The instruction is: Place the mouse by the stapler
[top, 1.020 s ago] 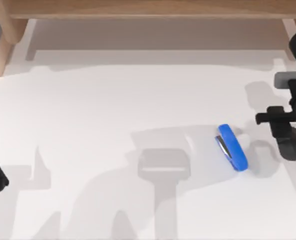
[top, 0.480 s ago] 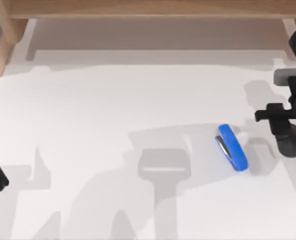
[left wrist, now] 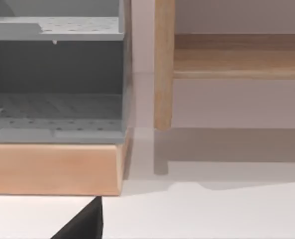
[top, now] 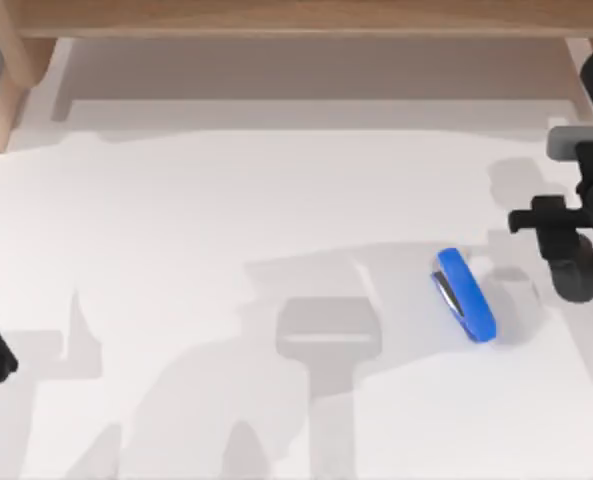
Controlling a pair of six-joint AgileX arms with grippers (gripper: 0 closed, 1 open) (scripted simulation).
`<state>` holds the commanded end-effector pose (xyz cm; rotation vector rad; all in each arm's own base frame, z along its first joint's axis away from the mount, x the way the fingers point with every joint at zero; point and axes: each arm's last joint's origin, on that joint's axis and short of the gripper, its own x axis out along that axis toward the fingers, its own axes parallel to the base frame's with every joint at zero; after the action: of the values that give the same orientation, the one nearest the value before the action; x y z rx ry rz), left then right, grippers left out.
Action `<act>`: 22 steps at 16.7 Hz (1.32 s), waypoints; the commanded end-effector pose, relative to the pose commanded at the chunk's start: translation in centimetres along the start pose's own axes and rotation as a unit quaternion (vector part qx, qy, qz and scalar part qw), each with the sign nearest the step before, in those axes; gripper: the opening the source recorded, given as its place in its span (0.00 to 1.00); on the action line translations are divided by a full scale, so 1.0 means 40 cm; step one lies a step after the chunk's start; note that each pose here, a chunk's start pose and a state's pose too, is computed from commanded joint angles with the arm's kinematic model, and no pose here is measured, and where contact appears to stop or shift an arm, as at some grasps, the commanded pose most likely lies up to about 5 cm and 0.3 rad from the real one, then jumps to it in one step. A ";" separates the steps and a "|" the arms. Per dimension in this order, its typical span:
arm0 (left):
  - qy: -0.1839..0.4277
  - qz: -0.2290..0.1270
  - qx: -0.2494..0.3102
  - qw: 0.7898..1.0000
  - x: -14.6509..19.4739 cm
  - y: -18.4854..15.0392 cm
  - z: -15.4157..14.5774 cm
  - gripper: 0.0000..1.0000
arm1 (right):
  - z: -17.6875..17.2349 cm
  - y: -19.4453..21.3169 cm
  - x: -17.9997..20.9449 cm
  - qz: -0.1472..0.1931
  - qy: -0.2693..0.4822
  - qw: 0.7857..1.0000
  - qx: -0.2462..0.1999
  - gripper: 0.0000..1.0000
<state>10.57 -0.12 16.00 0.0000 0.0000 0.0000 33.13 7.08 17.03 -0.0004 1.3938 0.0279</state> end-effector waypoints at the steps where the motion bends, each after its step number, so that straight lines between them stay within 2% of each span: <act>1: 0.000 0.000 0.000 1.000 0.000 0.000 0.000 1.00 | 0.000 0.000 0.001 0.000 -0.001 1.000 0.000 0.00; 14: 0.000 0.000 0.000 1.000 0.000 0.000 0.000 1.00 | -0.025 -0.004 0.059 -0.008 0.038 0.999 -0.001 0.00; 22: 0.000 0.000 0.000 1.000 0.000 0.000 0.000 1.00 | -0.025 -0.004 0.059 -0.008 0.038 0.999 -0.001 0.60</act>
<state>10.57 -0.12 16.00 0.0000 0.0000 0.0000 32.57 6.95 14.54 -0.0147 1.4694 0.0151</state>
